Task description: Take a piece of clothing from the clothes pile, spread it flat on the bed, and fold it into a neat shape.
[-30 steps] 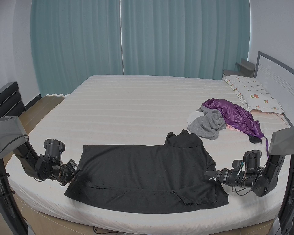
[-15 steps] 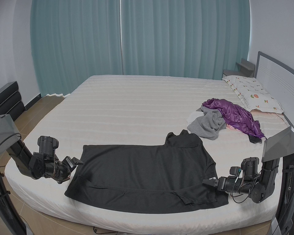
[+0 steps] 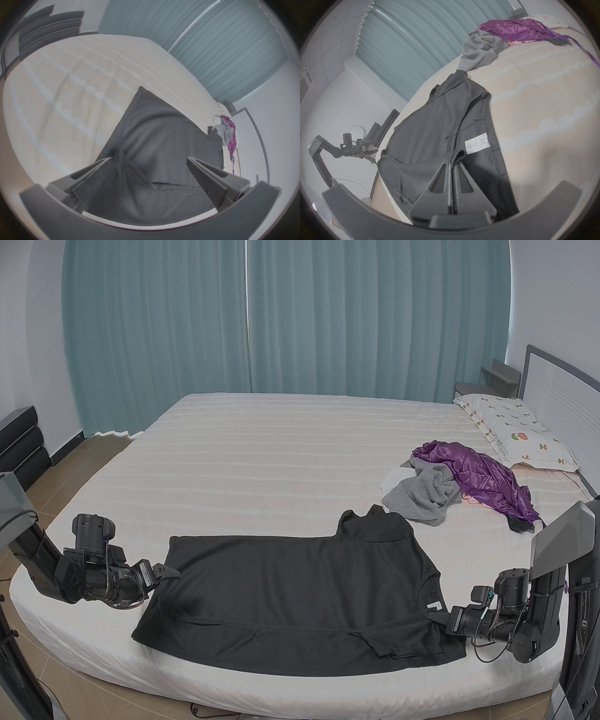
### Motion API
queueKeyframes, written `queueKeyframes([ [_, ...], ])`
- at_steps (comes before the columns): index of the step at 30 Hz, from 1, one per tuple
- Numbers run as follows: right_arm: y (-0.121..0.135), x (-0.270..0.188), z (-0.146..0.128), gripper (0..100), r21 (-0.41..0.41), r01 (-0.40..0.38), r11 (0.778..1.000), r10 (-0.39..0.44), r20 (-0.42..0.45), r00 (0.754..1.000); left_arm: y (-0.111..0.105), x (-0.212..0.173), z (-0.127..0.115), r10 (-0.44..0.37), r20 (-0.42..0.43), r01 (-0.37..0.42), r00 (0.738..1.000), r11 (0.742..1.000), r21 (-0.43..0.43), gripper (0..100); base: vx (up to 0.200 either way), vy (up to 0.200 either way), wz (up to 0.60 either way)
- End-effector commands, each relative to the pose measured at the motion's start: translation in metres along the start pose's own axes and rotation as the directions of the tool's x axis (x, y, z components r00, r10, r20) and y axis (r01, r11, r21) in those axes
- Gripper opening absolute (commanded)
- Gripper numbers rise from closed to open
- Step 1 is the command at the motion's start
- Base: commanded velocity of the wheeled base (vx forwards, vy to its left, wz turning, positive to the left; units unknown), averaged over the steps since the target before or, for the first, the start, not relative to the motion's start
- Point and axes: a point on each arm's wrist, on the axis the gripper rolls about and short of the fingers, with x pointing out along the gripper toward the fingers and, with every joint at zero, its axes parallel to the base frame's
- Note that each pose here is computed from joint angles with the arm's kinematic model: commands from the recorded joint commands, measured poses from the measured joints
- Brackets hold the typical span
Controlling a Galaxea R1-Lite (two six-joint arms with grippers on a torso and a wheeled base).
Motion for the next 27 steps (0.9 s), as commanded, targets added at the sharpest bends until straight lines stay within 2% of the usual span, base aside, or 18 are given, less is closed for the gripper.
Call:
queueKeyframes([
  [1,0.001,-0.004,-0.002,0,0.034,0.000,0.999,0.000,-0.002,1.000,0.003,0.006,0.001,-0.023,-0.024,0.025,0.999,0.996,0.080,100,0.000,0.000,0.00],
  [4,0.001,-0.005,-0.002,0,0.045,0.000,0.999,0.000,-0.001,1.000,0.006,0.013,0.000,-0.027,-0.043,0.032,0.999,0.992,0.124,100,0.000,0.000,0.00],
  [5,0.002,-0.005,-0.002,0,0.058,-0.002,0.998,0.002,-0.004,1.000,0.008,0.018,-0.002,-0.031,-0.060,0.041,0.998,0.985,0.168,100,0.000,0.000,0.00],
  [11,0.002,-0.006,-0.003,0,0.058,-0.003,0.998,0.003,-0.008,1.000,0.013,0.028,-0.006,-0.053,-0.098,0.077,0.994,0.964,0.255,100,0.000,0.000,0.00],
  [24,0.002,-0.006,-0.004,0,0.058,-0.004,0.998,0.005,-0.011,1.000,0.020,0.041,-0.005,-0.039,-0.094,0.063,0.995,0.962,0.266,100,0.000,0.000,0.00],
  [25,0.002,-0.006,-0.004,0,0.058,-0.004,0.998,0.005,-0.011,1.000,0.020,0.041,-0.004,-0.039,-0.090,0.061,0.995,0.962,0.266,0,0.000,0.000,0.00],
  [27,0.003,-0.005,-0.004,0,0.057,-0.005,0.998,0.006,-0.011,1.000,0.020,0.041,-0.004,-0.038,-0.092,0.061,0.995,0.963,0.264,0,0.000,0.000,0.00],
])
